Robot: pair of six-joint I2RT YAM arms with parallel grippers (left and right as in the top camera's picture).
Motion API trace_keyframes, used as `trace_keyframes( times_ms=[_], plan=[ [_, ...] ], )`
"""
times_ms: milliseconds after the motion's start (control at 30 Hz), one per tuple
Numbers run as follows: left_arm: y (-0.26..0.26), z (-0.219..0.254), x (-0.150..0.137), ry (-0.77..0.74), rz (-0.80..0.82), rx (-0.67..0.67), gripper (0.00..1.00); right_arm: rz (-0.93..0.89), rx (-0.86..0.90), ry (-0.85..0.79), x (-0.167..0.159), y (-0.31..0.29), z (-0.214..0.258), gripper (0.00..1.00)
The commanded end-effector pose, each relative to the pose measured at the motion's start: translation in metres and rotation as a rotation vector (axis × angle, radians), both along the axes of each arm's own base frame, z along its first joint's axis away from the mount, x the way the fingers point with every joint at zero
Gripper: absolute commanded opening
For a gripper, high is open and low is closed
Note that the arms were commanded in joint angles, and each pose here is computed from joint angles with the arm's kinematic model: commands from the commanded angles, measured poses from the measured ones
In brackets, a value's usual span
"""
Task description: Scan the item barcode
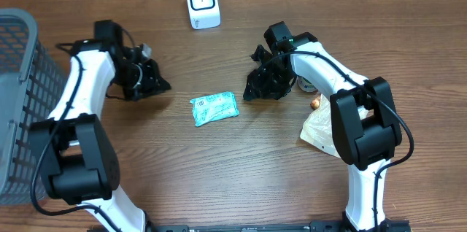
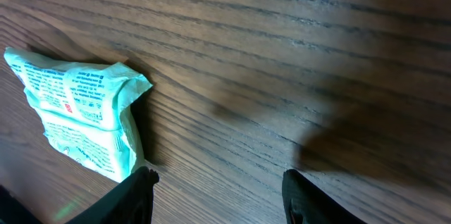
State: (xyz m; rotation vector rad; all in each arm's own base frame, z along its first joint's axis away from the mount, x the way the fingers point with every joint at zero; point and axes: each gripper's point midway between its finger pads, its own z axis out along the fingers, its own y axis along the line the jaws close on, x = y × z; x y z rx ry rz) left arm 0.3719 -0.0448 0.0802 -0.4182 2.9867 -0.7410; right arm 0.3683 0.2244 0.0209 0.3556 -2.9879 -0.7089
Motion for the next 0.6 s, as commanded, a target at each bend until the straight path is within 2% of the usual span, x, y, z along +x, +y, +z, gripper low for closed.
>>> trace_keyframes(
  times_ms=[0,233,433,567],
  plan=[
    [-0.037,0.0,-0.008,0.006,-0.1,-0.034,0.05,0.002,0.024,-0.032,0.002,0.003,0.014,0.56],
    [-0.072,-0.018,-0.023,0.073,-0.101,0.126,0.04,0.002,0.021,-0.027,0.0,0.003,0.014,0.56],
    [-0.091,-0.047,-0.031,0.053,-0.101,0.14,0.04,0.002,0.021,-0.025,0.0,0.002,0.014,0.56],
    [-0.086,-0.061,-0.029,0.028,-0.089,0.169,0.04,0.002,0.019,-0.019,-0.001,0.002,0.014,0.56]
  ],
)
